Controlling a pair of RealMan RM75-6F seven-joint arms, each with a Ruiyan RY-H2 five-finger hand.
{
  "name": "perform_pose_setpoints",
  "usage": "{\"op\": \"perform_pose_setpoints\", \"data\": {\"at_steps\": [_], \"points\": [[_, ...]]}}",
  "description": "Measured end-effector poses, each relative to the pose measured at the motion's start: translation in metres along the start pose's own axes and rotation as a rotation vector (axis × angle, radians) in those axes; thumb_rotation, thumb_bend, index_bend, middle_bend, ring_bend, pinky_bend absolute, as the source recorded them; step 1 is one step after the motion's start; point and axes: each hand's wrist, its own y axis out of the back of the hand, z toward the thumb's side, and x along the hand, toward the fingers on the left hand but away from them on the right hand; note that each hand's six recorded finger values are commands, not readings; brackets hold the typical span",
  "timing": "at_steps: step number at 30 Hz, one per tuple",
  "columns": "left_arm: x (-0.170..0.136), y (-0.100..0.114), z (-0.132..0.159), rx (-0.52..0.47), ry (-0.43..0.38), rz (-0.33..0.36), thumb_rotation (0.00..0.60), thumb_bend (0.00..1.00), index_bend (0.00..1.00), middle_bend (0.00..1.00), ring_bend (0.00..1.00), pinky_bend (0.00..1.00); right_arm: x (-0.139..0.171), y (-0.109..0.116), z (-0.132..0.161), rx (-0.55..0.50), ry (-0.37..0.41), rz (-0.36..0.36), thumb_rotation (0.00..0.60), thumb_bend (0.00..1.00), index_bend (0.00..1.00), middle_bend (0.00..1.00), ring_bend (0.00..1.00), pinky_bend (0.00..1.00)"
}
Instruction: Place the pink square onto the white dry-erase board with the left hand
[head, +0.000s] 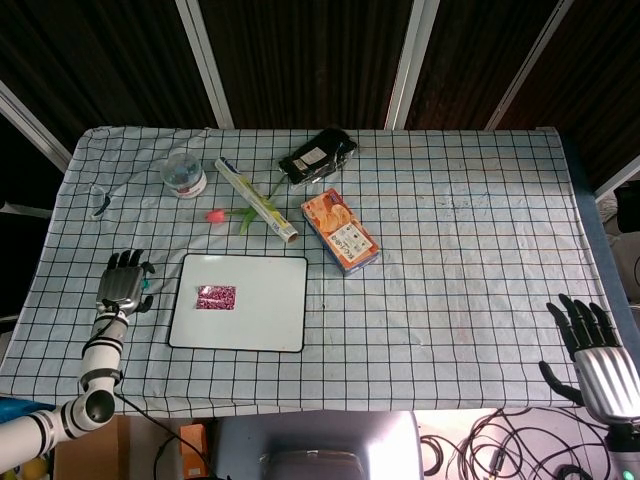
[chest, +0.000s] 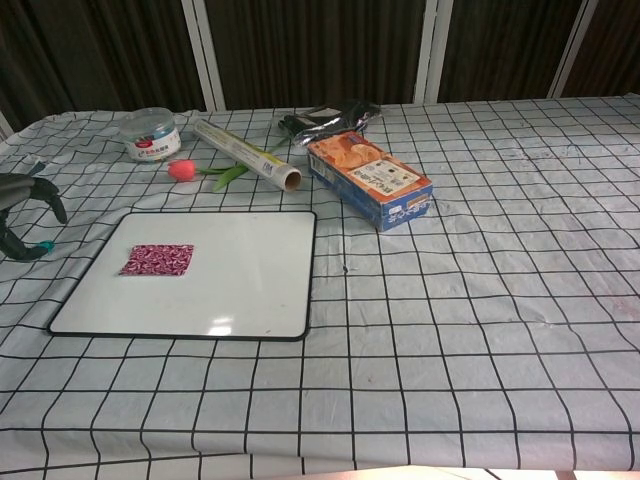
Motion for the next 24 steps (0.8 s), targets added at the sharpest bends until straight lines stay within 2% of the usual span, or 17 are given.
{"op": "perform_pose_setpoints", "data": {"at_steps": [6,12,24], "points": [[0.014,-0.013,-0.024,-0.042,0.046,-0.028,0.600,0.34,0.33,0.04,0.00,0.03,-0.002,-0.004,0.004,0.002,0.019,0.028,0.600,0.26,0.00,0.00,0.00,0.00],[0.020,-0.017,-0.020,-0.055,0.020,-0.020,0.600,0.34,0.36,0.04,0.00,0.03,-0.003,-0.003,0.003,-0.002,0.013,0.024,0.600,0.26,0.00,0.00,0.00,0.00],[0.030,-0.021,-0.018,-0.073,0.022,-0.016,0.600,0.35,0.41,0.05,0.00,0.03,-0.001,0.000,0.001,-0.008,0.006,0.015,0.600,0.26,0.00,0.00,0.00,0.00]]}}
